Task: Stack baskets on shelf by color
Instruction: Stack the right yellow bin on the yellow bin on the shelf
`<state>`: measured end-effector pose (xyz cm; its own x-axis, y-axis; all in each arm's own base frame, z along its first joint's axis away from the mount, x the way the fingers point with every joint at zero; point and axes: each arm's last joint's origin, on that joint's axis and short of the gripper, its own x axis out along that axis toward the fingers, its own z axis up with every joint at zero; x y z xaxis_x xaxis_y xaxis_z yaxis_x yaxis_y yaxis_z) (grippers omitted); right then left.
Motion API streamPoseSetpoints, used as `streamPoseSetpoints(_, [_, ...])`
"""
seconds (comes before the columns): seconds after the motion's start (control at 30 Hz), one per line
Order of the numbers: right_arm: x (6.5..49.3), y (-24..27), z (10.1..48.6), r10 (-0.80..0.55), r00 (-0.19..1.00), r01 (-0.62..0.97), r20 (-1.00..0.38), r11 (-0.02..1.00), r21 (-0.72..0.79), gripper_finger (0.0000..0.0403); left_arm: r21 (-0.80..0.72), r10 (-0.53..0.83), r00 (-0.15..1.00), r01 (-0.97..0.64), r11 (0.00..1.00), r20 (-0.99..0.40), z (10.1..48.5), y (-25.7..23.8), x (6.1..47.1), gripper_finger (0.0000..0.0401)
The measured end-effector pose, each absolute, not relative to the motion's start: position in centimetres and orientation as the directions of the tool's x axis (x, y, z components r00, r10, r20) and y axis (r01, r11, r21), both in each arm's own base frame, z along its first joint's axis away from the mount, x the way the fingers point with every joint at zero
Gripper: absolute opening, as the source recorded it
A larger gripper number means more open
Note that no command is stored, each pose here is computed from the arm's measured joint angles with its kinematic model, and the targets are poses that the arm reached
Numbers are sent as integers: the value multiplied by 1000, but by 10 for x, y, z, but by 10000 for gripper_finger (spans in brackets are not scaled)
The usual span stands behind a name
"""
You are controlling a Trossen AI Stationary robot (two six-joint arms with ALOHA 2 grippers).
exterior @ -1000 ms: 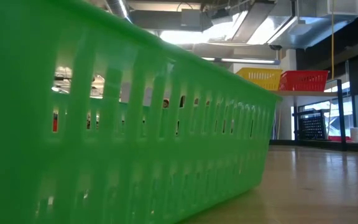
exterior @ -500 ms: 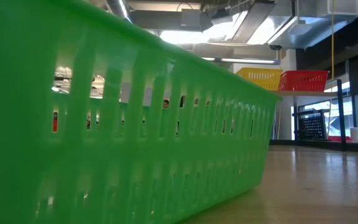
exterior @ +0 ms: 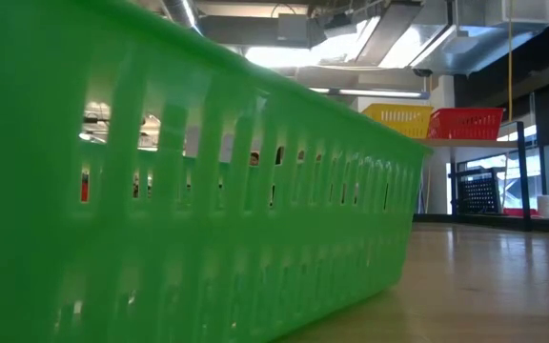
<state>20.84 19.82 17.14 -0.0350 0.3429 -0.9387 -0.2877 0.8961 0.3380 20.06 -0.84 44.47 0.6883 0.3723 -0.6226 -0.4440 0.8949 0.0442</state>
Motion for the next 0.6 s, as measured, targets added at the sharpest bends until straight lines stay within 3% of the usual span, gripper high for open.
streamPoseSetpoints(0.2, [211, 200, 156, 308, -73, -269, -949, 910, 316, 71, 44, 372, 688, -444, 895, -623, 445, -8, 200, 1])
streamPoseSetpoints(0.33, [212, 200, 155, 306, -79, -228, -949, 921, 316, 17, 44, 372, 688, -444, 895, -623, 445, -8, 201, 1])
streamPoseSetpoints(0.4, [214, 197, 157, 336, -95, -198, -937, 916, 349, 8, 44, 372, 688, -444, 895, -623, 445, -8, 201, 1])
streamPoseSetpoints(0.6, [226, 184, 178, 387, -114, -6, -915, 921, 390, 2, 44, 372, 688, -444, 895, -623, 445, -8, 201, 1])
